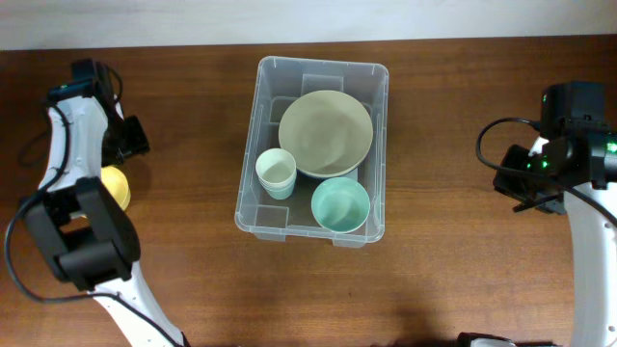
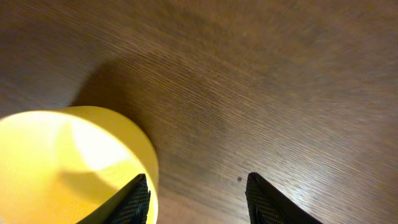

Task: Pack container
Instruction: 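Move the left gripper to the yellow bowl and grasp its rim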

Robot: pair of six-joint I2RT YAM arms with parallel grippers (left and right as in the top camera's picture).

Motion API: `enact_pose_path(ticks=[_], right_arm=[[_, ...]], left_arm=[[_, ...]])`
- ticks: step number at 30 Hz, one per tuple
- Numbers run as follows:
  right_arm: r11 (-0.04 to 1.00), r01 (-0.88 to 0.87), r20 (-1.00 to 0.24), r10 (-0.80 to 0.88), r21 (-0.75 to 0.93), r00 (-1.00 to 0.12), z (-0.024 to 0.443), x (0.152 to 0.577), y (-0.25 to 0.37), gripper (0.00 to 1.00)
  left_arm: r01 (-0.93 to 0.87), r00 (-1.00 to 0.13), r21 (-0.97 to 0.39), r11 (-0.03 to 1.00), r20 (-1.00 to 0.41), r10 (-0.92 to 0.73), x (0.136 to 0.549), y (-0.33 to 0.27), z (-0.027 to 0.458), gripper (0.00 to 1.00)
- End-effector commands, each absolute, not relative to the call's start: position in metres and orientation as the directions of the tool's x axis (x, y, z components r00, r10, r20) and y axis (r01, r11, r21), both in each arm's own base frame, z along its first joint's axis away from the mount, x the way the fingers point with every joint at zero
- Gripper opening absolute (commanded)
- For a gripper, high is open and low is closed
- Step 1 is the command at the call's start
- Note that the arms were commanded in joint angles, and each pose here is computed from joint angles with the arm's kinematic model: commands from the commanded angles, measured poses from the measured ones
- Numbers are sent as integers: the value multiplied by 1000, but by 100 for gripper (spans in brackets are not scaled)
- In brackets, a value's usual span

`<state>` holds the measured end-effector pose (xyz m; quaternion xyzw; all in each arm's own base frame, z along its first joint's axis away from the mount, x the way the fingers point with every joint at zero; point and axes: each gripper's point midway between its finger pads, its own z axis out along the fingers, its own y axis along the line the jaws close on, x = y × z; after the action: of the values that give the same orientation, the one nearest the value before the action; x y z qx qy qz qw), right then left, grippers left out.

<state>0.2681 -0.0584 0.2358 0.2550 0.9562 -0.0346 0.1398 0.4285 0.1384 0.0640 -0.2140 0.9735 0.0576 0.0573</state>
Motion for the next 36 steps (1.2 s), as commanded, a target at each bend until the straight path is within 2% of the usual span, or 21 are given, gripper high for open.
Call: enact_pose_path(ticks=[1, 10, 12, 16, 22, 26, 32, 36], right_arm=[[873, 487, -294, 463, -14, -837, 237, 267, -59, 41], [873, 488, -294, 463, -13, -836, 237, 267, -59, 41], [873, 488, -294, 463, -13, -836, 237, 267, -59, 45], [873, 488, -292, 463, -14, -837, 236, 268, -59, 45], [873, 488, -292, 463, -14, -837, 236, 268, -59, 45], [873, 488, -293, 463, -14, -837, 236, 268, -59, 45], [873, 487, -292, 463, -14, -837, 236, 268, -59, 45], [873, 487, -292, 463, -14, -837, 236, 268, -59, 45]], left_arm=[[-436, -899, 90, 896, -77, -430, 421, 139, 43, 52], [-456, -890, 95, 885, -45, -454, 410, 148, 41, 52], [-432, -902, 96, 897, -46, -430, 411, 148, 43, 52], [-418, -908, 93, 904, -71, -413, 415, 149, 49, 52], [-425, -898, 82, 902, -169, -407, 420, 151, 90, 52], [-477, -872, 111, 872, -183, -454, 407, 155, 110, 52], [-498, -866, 138, 856, -137, -482, 392, 157, 99, 52], [-523, -852, 145, 840, -108, -512, 380, 160, 71, 52]])
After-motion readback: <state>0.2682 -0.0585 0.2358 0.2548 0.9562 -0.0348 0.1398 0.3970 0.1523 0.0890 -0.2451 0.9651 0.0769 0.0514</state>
